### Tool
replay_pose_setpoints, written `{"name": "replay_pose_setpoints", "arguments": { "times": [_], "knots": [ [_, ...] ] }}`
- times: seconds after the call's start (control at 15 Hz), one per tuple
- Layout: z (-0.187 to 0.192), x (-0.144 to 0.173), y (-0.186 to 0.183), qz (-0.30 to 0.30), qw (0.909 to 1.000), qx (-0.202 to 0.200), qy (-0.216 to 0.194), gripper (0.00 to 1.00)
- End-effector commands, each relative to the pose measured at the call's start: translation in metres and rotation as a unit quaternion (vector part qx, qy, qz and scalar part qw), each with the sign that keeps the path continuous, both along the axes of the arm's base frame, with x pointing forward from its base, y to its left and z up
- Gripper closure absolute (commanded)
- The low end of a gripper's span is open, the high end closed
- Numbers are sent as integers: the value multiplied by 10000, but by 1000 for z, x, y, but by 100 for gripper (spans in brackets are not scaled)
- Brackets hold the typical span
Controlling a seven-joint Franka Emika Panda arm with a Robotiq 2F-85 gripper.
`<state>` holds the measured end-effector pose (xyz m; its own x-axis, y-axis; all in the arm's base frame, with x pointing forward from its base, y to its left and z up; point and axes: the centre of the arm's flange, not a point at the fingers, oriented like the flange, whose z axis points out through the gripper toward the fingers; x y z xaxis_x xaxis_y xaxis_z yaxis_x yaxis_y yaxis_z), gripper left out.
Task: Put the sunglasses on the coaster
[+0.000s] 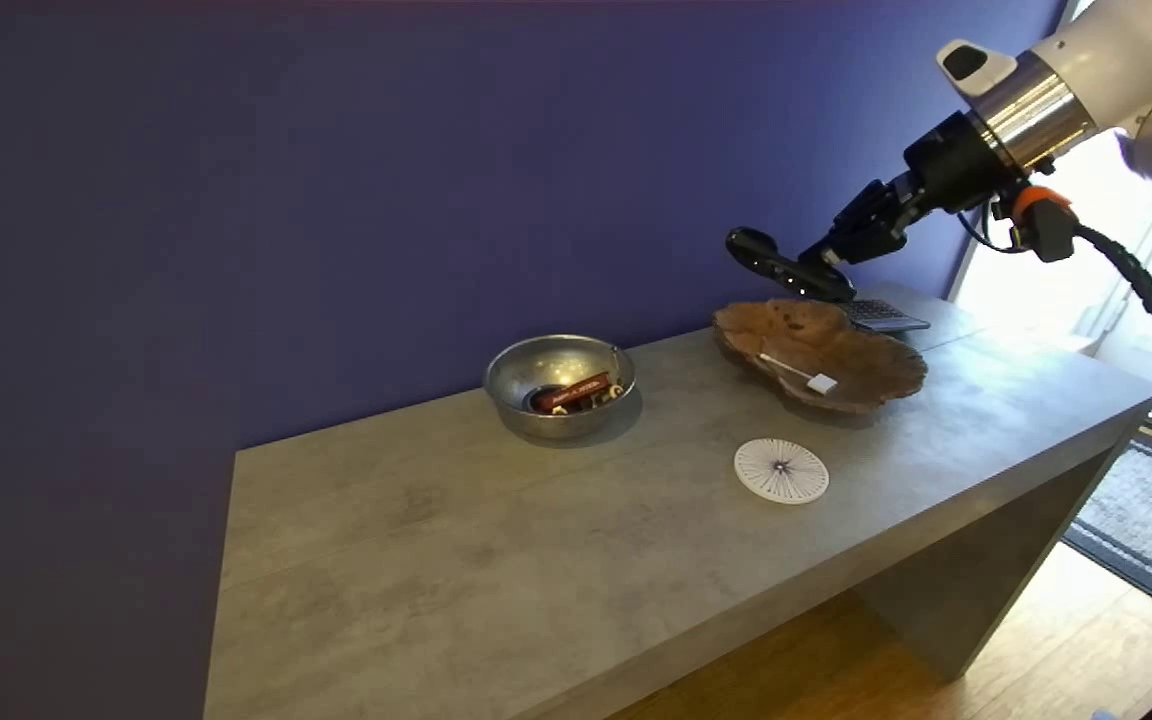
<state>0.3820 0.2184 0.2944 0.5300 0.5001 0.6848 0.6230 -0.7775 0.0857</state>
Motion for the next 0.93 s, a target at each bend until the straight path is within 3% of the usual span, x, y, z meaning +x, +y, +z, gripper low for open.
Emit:
{"name": "replay_pose_setpoints", "arguments": {
  "times": [0.0, 0.13, 0.33, 0.47, 0.73, 0.8, 0.87],
  "knots": [
    [-18, -1, 7, 26, 9990, -418, 127, 97],
    [-40, -8, 8, 125, 9935, -994, 533, 97],
    [-60, -22, 9, 447, 9797, -1543, 1202, 97],
    [-68, -25, 21, 714, 9750, -1533, 1445, 97],
    [-87, -42, 51, 1197, 9724, -1002, 1736, 97],
    [-64, -42, 35, 1075, 9723, -1295, 1620, 86],
    [-71, -48, 42, 1163, 9716, -1207, 1668, 86]
  ]
}}
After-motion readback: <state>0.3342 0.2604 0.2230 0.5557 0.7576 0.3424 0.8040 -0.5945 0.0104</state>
